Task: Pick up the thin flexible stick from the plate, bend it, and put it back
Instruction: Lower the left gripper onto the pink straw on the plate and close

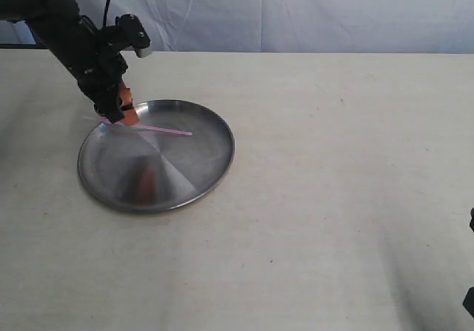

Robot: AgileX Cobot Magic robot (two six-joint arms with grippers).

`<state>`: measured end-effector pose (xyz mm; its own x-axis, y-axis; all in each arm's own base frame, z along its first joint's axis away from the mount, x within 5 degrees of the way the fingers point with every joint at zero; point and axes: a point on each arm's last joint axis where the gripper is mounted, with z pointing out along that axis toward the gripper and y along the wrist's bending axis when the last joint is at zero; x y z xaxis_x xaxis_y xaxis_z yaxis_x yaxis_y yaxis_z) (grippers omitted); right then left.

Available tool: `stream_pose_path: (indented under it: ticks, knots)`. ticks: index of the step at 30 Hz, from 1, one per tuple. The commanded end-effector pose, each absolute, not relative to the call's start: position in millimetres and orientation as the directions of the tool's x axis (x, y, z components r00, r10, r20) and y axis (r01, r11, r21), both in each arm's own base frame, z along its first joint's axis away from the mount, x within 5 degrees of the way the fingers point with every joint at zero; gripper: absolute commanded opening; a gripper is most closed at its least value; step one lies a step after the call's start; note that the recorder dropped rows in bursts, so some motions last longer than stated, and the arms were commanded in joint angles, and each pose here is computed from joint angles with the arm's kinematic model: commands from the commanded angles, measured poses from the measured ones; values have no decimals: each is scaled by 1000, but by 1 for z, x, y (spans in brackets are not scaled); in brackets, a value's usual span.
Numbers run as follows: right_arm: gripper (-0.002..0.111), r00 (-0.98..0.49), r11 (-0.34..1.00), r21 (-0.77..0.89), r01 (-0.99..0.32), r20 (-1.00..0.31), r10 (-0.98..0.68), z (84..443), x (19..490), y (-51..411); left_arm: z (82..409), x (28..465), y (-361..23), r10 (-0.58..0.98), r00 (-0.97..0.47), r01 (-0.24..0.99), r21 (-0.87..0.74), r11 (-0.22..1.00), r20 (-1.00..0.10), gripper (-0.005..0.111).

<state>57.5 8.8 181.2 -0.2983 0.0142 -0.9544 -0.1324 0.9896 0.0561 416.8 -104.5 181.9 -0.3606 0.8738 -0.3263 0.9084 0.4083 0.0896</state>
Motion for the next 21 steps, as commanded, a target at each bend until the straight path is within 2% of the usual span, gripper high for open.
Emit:
stream_pose_path:
  ticks: [1,4,8,13,21]
  knots:
    - [-1,-287,990,54,-127,-958,16,182,57,8,171,421,-107,918,-235,950,123,287,-320,56]
    - [-1,-287,990,54,-127,-958,16,182,57,8,165,424,-108,934,-165,961,161,225,-316,56]
    - [-1,-287,990,54,-127,-958,16,182,57,8,158,432,-107,938,-154,949,218,228,-312,56]
    - [-1,-287,990,54,-127,-958,16,182,57,8,134,431,-107,941,-175,962,153,226,-290,56]
    - [-1,-287,990,53,-127,-958,14,182,57,8,134,439,-107,937,-170,942,229,245,-305,56]
